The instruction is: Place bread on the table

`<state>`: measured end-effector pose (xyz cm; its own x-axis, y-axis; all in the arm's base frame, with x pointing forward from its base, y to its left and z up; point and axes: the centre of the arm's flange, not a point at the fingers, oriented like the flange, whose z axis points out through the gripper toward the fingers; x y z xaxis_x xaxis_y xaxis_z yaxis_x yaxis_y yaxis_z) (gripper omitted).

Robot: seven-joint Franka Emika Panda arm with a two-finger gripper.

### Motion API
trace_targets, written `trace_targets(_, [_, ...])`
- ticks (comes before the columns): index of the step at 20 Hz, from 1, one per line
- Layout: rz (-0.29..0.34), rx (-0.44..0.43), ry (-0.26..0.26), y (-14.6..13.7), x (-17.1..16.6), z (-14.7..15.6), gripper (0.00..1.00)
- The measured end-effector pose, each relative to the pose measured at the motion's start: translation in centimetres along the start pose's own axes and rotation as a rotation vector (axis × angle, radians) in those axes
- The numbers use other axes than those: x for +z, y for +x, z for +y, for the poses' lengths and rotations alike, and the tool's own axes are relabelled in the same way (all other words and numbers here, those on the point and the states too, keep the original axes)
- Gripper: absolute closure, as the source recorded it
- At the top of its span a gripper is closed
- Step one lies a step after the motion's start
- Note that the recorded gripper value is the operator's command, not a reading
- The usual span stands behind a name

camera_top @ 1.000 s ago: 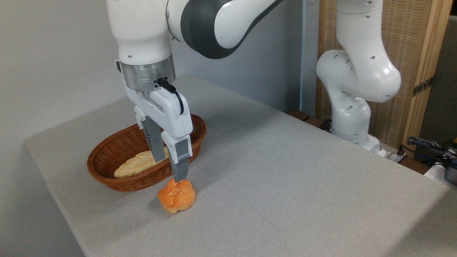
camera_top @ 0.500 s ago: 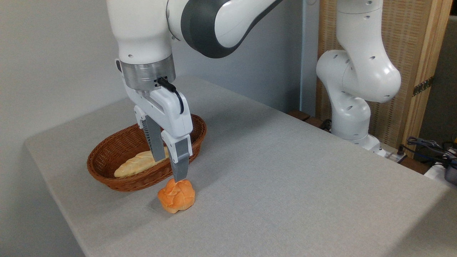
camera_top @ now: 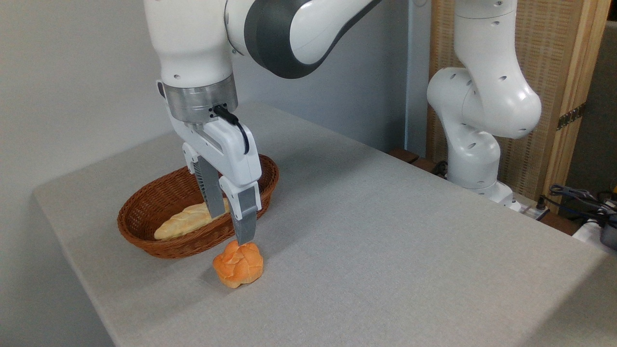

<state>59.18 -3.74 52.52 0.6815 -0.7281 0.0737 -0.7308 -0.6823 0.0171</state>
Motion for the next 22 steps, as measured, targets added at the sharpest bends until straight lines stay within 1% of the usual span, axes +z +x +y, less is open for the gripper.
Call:
trace_targets(17, [-0.006, 0.021, -0.007, 0.7, 0.5, 0.9, 0.0])
trace_targets(19, [-0.005, 0.043, -0.008, 0.9, 0.5, 1.1, 0.0])
trace_targets(22, [-0.005, 0.073, -0.014, 2.0, 0.7, 2.4, 0.0])
